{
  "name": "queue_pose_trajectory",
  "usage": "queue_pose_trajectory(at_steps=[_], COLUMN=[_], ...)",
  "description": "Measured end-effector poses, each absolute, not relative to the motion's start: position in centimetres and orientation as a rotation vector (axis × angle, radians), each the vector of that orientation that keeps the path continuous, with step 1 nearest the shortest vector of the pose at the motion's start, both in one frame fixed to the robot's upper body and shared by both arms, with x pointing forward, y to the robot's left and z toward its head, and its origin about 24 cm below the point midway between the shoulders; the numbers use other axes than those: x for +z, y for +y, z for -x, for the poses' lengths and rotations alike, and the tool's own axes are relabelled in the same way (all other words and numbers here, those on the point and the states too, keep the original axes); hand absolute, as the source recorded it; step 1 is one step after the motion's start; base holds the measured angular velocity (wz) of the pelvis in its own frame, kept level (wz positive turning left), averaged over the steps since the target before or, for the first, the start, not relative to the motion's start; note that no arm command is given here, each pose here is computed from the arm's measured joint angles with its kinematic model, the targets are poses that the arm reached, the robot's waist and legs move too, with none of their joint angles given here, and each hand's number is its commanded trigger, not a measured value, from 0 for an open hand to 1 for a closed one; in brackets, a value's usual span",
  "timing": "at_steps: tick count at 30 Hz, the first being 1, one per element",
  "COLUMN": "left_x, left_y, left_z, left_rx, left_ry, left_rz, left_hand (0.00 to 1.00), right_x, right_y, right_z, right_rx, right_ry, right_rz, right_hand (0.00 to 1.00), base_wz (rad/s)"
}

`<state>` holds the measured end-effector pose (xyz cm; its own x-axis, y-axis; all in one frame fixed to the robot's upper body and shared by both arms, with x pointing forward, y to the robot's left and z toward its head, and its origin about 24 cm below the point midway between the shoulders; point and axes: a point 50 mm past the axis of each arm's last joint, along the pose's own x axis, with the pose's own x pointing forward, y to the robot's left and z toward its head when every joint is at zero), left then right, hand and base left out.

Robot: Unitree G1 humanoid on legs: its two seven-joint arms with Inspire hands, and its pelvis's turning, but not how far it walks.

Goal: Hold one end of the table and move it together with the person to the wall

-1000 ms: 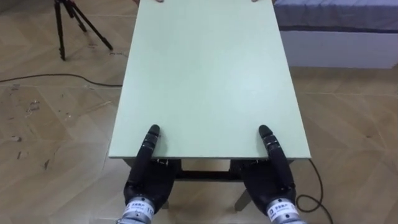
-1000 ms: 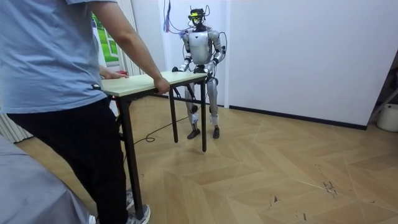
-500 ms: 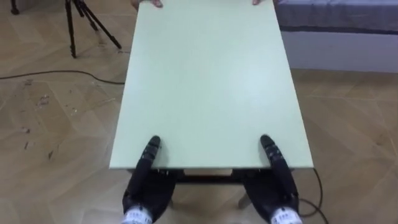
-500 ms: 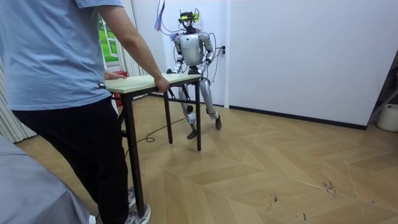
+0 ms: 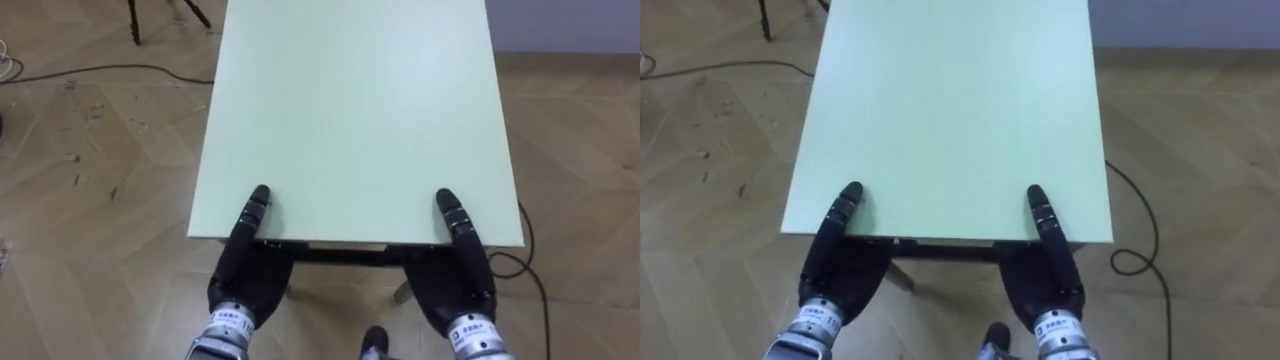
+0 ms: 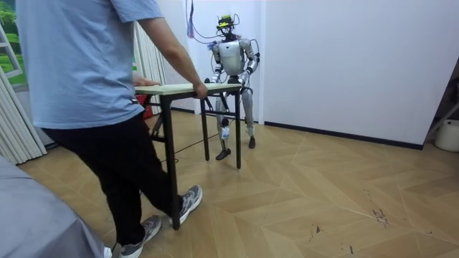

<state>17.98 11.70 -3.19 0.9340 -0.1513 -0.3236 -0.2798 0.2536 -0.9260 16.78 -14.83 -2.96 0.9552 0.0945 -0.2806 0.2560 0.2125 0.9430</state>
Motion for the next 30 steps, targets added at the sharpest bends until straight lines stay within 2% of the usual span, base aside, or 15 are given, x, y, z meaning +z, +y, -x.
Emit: queue_pose_trajectory(at_steps=[7,24,30], left_x=[-4.0,-2.6,-2.0], left_y=[11.1,12.2,13.0], left_z=[-17.4,-18.0,-18.8], left_rx=[0.070,0.049,0.047], left_ry=[0.463,0.379,0.341], left_rz=[1.309,1.278,1.235], left_hand=[1.00,1.00,1.00], right_x=[-4.2,-3.2,-3.2], right_y=[-15.6,-14.3,-13.1], right_z=[-14.9,-15.9,-16.9], right_rx=[-0.189,-0.133,-0.112], right_ry=[0.354,0.306,0.301], right_rz=[-1.375,-1.392,-1.426], right_hand=[1.00,1.00,1.00], base_wz=[0.29,-0.27,0.03])
